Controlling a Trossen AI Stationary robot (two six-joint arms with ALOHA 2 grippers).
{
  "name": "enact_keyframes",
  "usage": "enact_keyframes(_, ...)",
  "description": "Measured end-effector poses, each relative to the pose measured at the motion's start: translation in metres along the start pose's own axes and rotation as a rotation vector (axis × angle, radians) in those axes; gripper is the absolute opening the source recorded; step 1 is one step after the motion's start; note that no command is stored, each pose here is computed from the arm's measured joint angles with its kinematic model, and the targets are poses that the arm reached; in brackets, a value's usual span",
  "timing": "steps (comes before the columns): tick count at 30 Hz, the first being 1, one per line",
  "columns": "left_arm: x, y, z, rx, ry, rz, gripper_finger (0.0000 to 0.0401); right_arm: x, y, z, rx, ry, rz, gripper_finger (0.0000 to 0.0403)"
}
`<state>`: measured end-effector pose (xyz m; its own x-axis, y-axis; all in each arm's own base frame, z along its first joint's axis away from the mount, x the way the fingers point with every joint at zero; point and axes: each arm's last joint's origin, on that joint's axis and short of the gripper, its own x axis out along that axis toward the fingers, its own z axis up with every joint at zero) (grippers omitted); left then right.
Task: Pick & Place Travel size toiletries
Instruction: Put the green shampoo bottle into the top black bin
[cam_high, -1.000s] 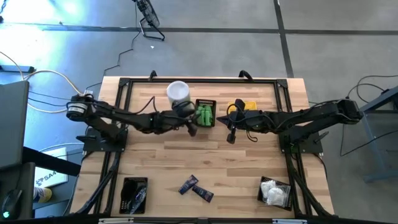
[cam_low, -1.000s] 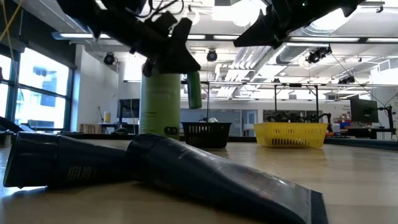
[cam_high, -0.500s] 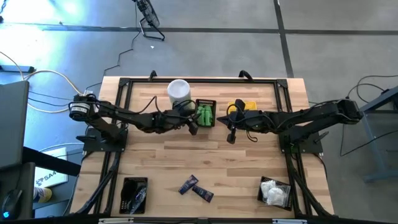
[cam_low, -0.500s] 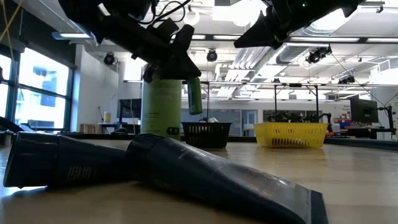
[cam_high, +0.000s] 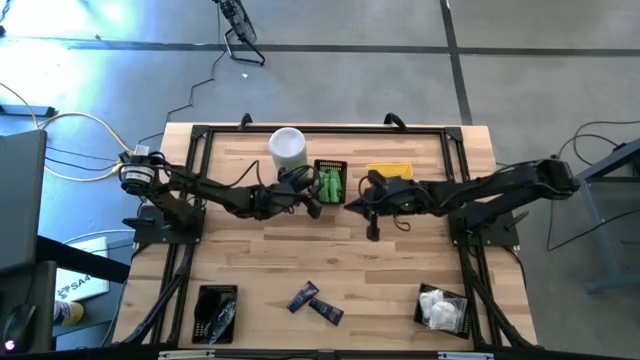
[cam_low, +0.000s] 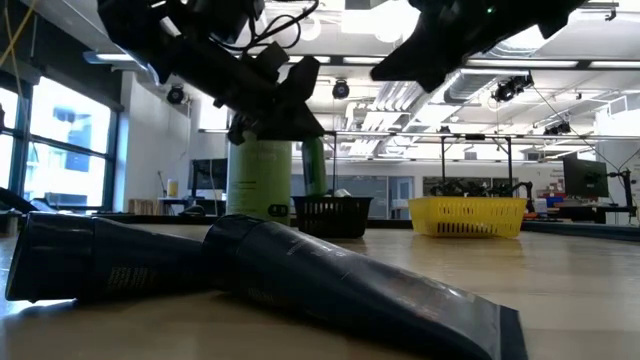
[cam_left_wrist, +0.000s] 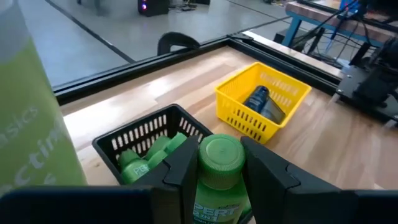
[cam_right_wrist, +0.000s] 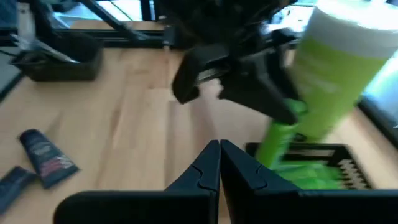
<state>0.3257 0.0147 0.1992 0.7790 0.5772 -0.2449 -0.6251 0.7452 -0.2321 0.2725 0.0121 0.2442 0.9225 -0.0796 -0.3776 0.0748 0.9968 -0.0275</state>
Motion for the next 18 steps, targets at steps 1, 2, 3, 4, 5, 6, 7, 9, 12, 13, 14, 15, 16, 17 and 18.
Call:
enact_keyframes(1, 0.0, 0.0, 0.0, -0.002, -0.002, -0.002, 0.0104, 0.005, 0.001, -0.001, 0.007, -0.006, 0.006, 0.0003)
enact_keyframes(2, 0.0, 0.0, 0.0, -0.002, -0.002, -0.002, 0.0104, 0.011, 0.002, -0.004, 0.009, -0.009, 0.006, 0.0003)
enact_keyframes(3, 0.0, 0.0, 0.0, -0.001, -0.001, -0.002, 0.0104, 0.017, 0.002, -0.007, 0.009, -0.007, 0.008, 0.0003)
enact_keyframes(4, 0.0, 0.0, 0.0, -0.001, -0.001, -0.002, 0.0104, 0.024, 0.003, -0.01, 0.008, -0.003, 0.01, 0.0003)
enact_keyframes(5, 0.0, 0.0, 0.0, -0.001, -0.001, -0.002, 0.0104, 0.032, 0.004, -0.014, 0.008, -0.003, 0.01, 0.0003)
enact_keyframes(6, 0.0, 0.0, 0.0, -0.001, -0.001, -0.002, 0.0104, 0.039, 0.005, -0.018, 0.008, -0.006, 0.01, 0.0003)
enact_keyframes(7, 0.0, 0.0, 0.0, -0.001, -0.001, -0.002, 0.0104, 0.046, 0.006, -0.023, 0.008, -0.007, 0.008, 0.0003)
enact_keyframes(9, 0.0, 0.0, 0.0, -0.001, 0.0, -0.002, 0.0104, 0.059, 0.005, -0.031, 0.009, -0.007, -0.007, 0.0003)
enact_keyframes(12, 0.0, 0.0, 0.0, -0.001, 0.0, -0.002, 0.0104, 0.073, 0.005, -0.039, 0.015, -0.042, -0.031, 0.0003)
enact_keyframes(13, 0.0, 0.0, 0.0, -0.001, 0.0, -0.002, 0.0104, 0.076, 0.004, -0.041, 0.018, -0.056, -0.035, 0.0003)
enact_keyframes(14, 0.0, 0.0, 0.0, -0.001, 0.0, -0.002, 0.0104, 0.079, 0.003, -0.042, 0.021, -0.073, -0.037, 0.0003)
enact_keyframes(15, 0.0, 0.0, 0.0, -0.001, 0.001, -0.002, 0.0104, 0.082, 0.004, -0.042, 0.024, -0.092, -0.036, 0.0003)
enact_keyframes(16, 0.0, 0.0, 0.0, 0.0, 0.001, -0.002, 0.0104, 0.084, 0.004, -0.043, 0.024, -0.112, -0.038, 0.0003)
enact_keyframes(17, 0.0, 0.0, 0.0, 0.0, 0.001, -0.002, 0.0104, 0.086, 0.002, -0.044, 0.019, -0.124, -0.042, 0.0003)
enact_keyframes(18, 0.0, 0.0, 0.0, -0.001, 0.001, -0.002, 0.0104, 0.089, 0.001, -0.046, 0.012, -0.124, -0.045, 0.0003)
